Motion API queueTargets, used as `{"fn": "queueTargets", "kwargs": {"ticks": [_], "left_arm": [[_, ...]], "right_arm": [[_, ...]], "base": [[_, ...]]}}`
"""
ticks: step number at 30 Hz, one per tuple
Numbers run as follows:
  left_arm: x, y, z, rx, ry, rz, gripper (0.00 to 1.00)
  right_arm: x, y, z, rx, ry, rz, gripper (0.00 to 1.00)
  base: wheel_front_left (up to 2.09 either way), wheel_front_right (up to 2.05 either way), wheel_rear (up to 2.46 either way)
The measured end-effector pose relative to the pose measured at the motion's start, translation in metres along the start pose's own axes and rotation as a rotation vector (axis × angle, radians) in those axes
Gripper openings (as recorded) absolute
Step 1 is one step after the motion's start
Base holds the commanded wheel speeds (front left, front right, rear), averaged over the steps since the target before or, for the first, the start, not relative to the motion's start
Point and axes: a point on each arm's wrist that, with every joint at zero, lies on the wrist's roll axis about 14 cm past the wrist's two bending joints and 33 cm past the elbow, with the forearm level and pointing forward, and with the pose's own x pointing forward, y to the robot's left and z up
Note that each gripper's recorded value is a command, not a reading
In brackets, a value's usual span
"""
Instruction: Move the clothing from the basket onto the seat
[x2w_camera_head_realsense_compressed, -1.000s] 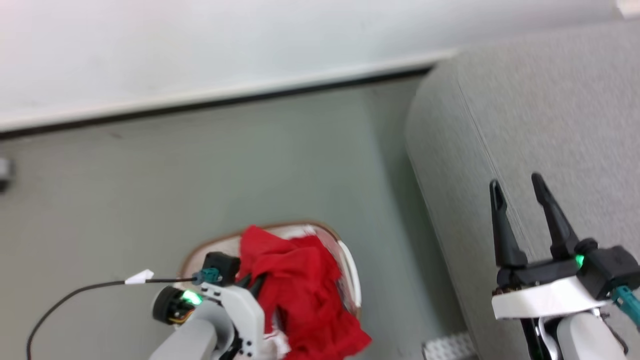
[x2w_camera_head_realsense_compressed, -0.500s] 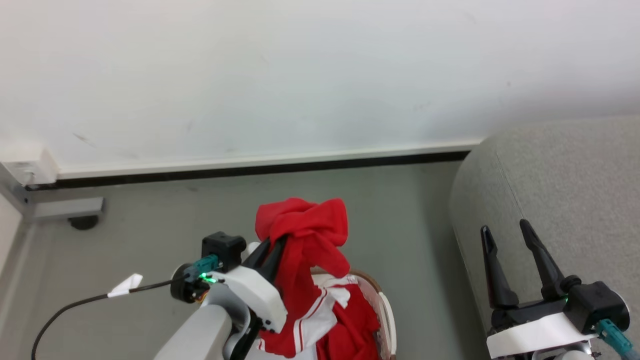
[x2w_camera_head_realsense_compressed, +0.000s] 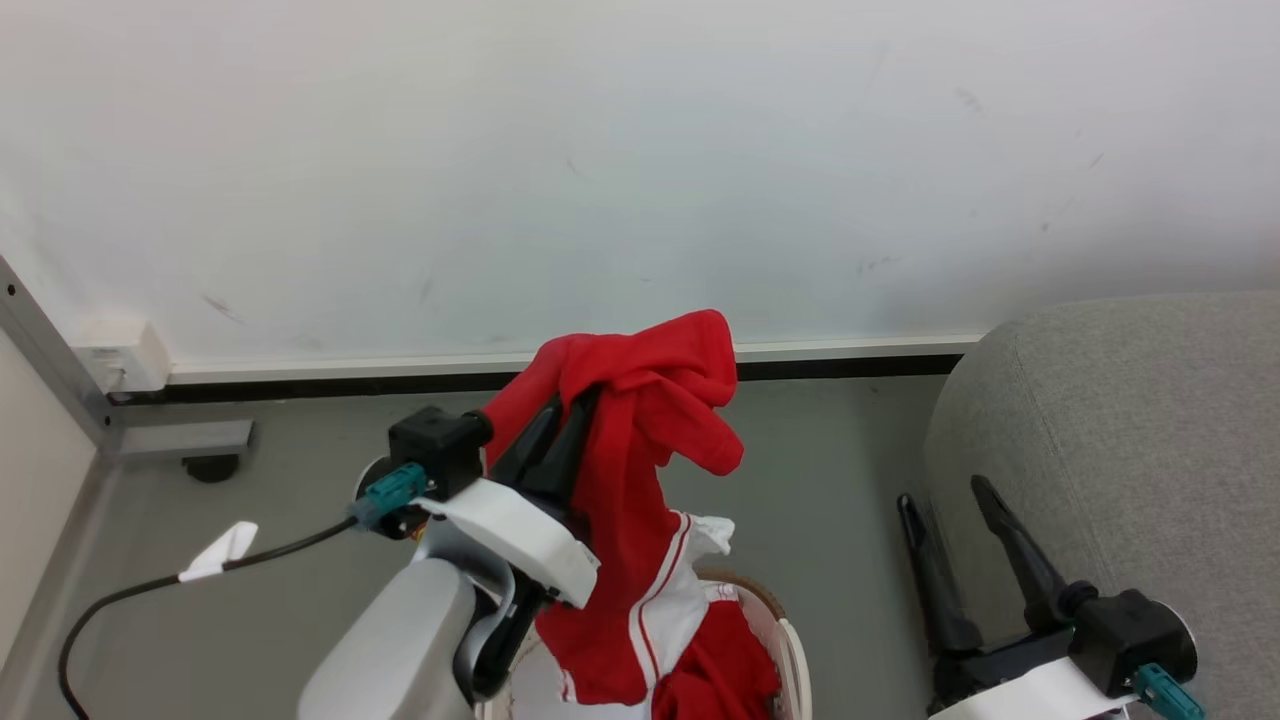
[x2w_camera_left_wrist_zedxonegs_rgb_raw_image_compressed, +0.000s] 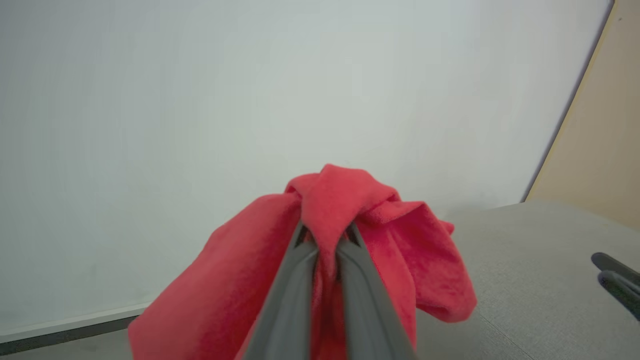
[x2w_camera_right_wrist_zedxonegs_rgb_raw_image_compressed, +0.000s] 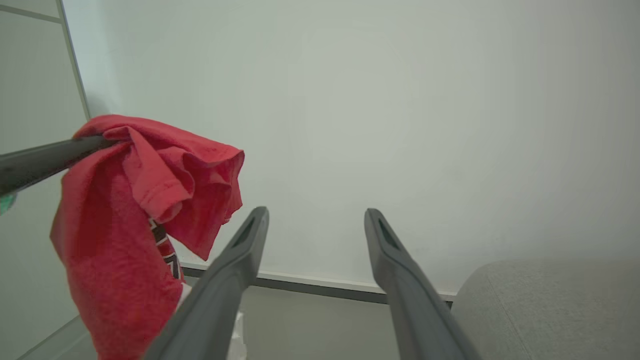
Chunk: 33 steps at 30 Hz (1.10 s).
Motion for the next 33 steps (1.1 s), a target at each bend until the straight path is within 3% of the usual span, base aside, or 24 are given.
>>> {"fn": "queueTargets", "kwargs": {"ticks": [13, 33], "left_arm": [[-0.002, -0.004, 0.011, -0.006, -0.035, -0.012, 0.0], [-0.024, -0.029, 0.015, -0.004, -0.021, -0.07, 0.0]], "right_arm": [[0.0, 0.016, -0.015, 0.03, 0.043, 0.044, 1.0], [0.006, 0.121, -0.096, -0.007, 0.345, 0.481, 1.0]], "base": [[0.0, 0.0, 0.0], [0.0, 0.0, 0.0]]}}
